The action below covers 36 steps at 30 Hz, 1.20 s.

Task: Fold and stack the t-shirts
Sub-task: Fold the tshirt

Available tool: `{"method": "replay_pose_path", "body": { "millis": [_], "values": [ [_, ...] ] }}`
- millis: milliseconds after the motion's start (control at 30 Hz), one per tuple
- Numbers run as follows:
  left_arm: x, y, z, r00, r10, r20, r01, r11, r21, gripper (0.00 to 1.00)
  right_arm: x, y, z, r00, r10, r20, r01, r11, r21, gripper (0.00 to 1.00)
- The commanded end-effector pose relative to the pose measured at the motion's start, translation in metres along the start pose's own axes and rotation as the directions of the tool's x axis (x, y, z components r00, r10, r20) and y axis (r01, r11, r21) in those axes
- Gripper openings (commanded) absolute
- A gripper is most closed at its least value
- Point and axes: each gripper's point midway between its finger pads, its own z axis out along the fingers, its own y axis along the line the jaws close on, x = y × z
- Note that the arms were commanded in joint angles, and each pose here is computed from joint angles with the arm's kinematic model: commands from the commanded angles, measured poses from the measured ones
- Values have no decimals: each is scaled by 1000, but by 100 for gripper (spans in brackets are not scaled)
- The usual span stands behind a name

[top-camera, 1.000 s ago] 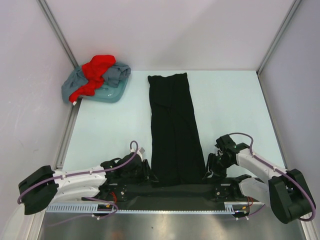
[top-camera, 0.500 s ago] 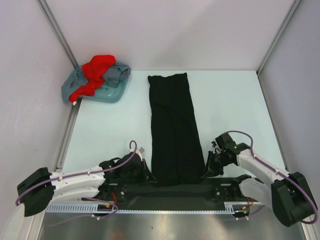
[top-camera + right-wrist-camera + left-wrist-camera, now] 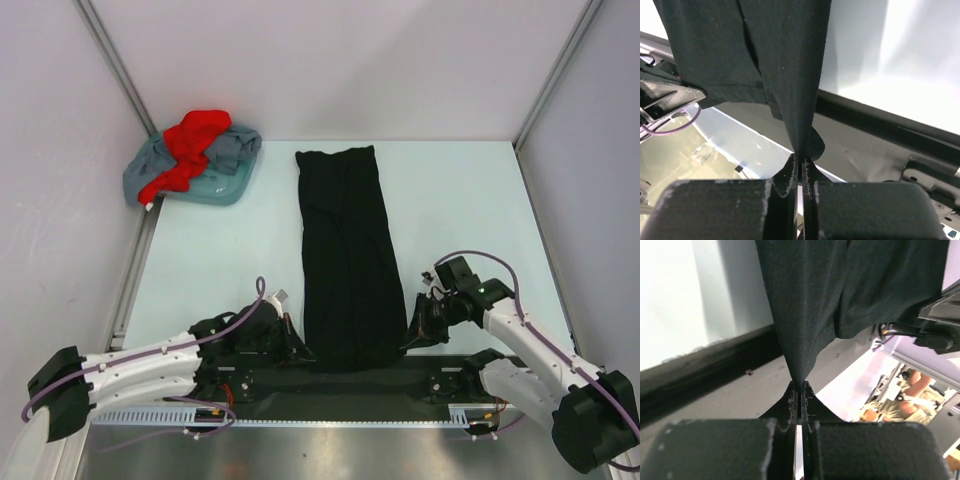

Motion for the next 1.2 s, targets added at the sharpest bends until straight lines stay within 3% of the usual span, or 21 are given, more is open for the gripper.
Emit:
{"method": "replay_pose_path", "body": {
  "millis": [0, 167, 300, 533, 633, 833, 1167],
  "values": [
    [3, -13, -9, 999, -37, -14, 37, 999, 31, 0, 6, 15, -15, 999, -33, -12, 33, 999, -40, 0],
    [-7, -27, -14, 998, -60, 36, 58, 996, 69, 1, -10, 23, -21, 999, -42, 17, 43, 999, -27, 0],
    [-33, -60, -19, 993, -65, 103, 53, 992, 116, 0, -52, 36, -32, 997, -23, 70, 28, 997, -66, 0],
    [-138, -72, -26, 953, -114, 281, 99, 993, 66, 0, -156, 65, -45, 989, -16, 145, 28, 996, -81, 0],
    [-188, -82, -37, 930, -75, 360, 61, 997, 50, 0, -202, 74, -42, 988, -7, 155, 22, 995, -94, 0],
    [-269, -99, -24, 933, -23, 359, 25, 1000, -1, 0, -280, 88, -44, 979, 9, 205, 17, 992, -127, 0],
    [-350, -89, -1, 935, -66, 348, 71, 997, -2, 0, -343, 83, -11, 985, 70, 159, -43, 986, -164, 0]
  ]
}}
